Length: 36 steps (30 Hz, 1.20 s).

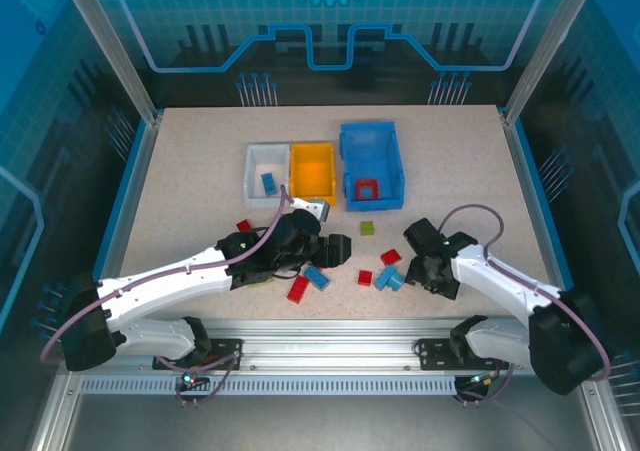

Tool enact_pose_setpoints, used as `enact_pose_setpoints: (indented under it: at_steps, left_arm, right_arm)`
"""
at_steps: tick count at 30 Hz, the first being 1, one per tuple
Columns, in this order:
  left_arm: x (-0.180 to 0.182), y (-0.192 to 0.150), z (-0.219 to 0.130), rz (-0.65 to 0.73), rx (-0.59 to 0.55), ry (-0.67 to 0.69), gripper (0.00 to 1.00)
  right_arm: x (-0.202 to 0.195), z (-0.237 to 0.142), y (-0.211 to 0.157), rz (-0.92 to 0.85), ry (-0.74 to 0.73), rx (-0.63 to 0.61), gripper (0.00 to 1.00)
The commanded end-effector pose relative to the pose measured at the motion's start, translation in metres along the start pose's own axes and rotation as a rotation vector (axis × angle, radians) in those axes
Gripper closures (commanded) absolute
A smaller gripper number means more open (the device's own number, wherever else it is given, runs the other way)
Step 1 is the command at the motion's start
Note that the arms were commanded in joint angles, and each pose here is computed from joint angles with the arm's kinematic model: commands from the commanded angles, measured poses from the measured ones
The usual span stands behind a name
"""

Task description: Sort the legos into containers by color

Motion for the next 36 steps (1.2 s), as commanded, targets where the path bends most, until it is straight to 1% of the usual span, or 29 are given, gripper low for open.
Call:
enact_pose_setpoints:
  at_steps: [1, 5, 7, 11, 14, 17, 21, 24, 27, 30, 32, 36]
  left_arm:
    - [-0.010, 0.015, -0.011, -0.011, -0.057, -0.030, 0.28]
    - [-0.009, 0.015, -0.014, -0.018, -0.066, -0.032, 0.28]
    - [-0.009, 0.015, -0.015, -0.020, -0.068, -0.033, 0.28]
    - [-0.011, 0.016, -0.016, -0.020, -0.068, -0.040, 0.28]
    - [-0.012, 0.017, -0.017, -0.021, -0.072, -0.042, 0.28]
    - [-0.012, 0.016, -0.016, -0.022, -0.069, -0.045, 0.28]
    - [-0.012, 0.016, -0.017, -0.025, -0.067, -0.048, 0.28]
    - [-0.012, 0.016, -0.017, -0.027, -0.069, -0.049, 0.28]
    - [-0.012, 0.016, -0.017, -0.035, -0.073, -0.060, 0.28]
    - [-0.011, 0.015, -0.019, -0.044, -0.080, -0.065, 0.28]
    - [-0.010, 0.016, -0.023, -0.047, -0.091, -0.063, 0.28]
    - [-0.004, 0.021, -0.037, -0.049, -0.126, -0.031, 0.28]
  right_arm:
    - [0.007, 0.007, 0.014, -0.050, -0.019, 0.010, 0.27]
    - [0.009, 0.012, 0.027, -0.052, -0.025, 0.018, 0.29]
    - [0.008, 0.012, 0.037, -0.025, 0.000, 0.018, 0.33]
    - [0.007, 0.010, 0.058, 0.010, 0.029, 0.023, 0.33]
    - [0.007, 0.017, 0.068, 0.033, 0.066, 0.067, 0.35]
    - [0.005, 0.024, 0.071, 0.061, 0.098, 0.104, 0.38]
    - [0.006, 0.029, 0.067, 0.079, 0.128, 0.128, 0.42]
    - [0.008, 0.033, 0.063, 0.094, 0.145, 0.147, 0.49]
    - [0.010, 0.035, 0.063, 0.106, 0.155, 0.152, 0.59]
    - [0.011, 0.031, 0.065, 0.118, 0.170, 0.129, 0.66]
    - [0.012, 0.023, 0.066, 0.116, 0.175, 0.090, 0.69]
    - [0.023, -0.006, 0.066, 0.069, 0.223, -0.030, 0.71]
Point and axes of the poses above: each hand's point on the last joint's axis, 136 mm out from that joint toward the fingers, its own z axis out along the fingers, its own x axis along the line the jaws close on, y = z × x, the point moved 6 cm from there along -z, back along the fingers, and after that the axes turned 5 degrees about z, right-handed, at the moved point
